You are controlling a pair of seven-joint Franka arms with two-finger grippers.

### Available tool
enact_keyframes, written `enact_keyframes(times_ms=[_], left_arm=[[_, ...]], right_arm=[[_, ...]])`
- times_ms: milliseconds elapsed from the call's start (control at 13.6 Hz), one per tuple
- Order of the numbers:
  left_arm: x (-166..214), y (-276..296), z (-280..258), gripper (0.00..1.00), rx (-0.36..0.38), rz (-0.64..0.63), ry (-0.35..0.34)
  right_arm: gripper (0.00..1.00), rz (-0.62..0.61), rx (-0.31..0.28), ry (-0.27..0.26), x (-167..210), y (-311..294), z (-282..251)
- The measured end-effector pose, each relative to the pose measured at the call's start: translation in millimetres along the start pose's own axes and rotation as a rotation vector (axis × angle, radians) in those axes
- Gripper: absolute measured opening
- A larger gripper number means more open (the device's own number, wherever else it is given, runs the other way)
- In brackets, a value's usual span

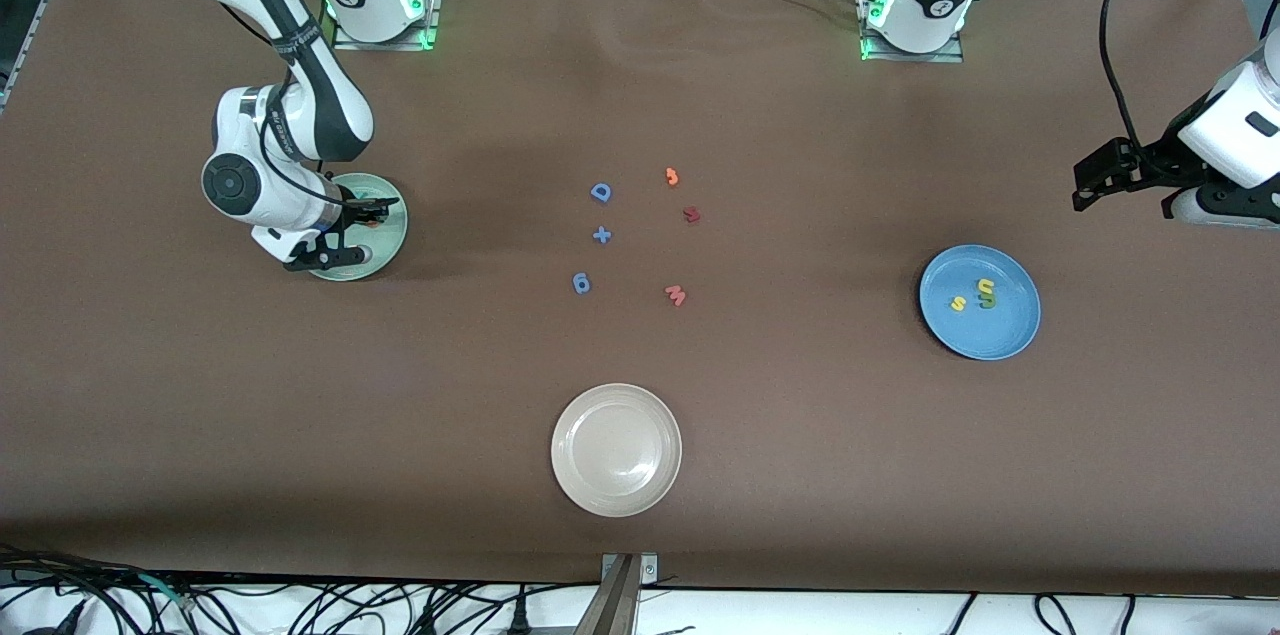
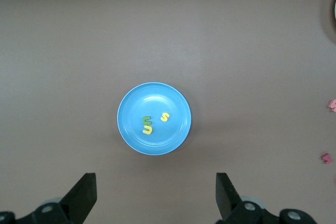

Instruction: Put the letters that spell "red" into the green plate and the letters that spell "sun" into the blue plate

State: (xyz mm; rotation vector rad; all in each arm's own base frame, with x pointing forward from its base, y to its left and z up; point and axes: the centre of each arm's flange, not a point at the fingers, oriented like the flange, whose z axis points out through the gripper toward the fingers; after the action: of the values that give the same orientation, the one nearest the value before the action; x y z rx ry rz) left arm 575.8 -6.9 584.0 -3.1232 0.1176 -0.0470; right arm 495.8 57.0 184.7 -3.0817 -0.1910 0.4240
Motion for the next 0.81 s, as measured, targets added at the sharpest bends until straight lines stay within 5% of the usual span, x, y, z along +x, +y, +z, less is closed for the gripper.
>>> enact_keyframes(times_ms=[295,664,811], left_arm=[[0.3,0.0,0.7,1.00,0.000,0.000,-0.001],[0.3,-0.1,0.8,1.00,0.000,0.000,-0.001],[0.3,-0.1,0.8,1.00,0.000,0.000,-0.001]], right_arm=[[0.33,-0.001,-0.001,0.005,1.5,-0.5,6.8],[0.83,-0.002,-0.001,0.002,0.9,-0.8,6.2],[0.84,-0.003,0.001,-0.002,1.3,-1.6,-6.0]])
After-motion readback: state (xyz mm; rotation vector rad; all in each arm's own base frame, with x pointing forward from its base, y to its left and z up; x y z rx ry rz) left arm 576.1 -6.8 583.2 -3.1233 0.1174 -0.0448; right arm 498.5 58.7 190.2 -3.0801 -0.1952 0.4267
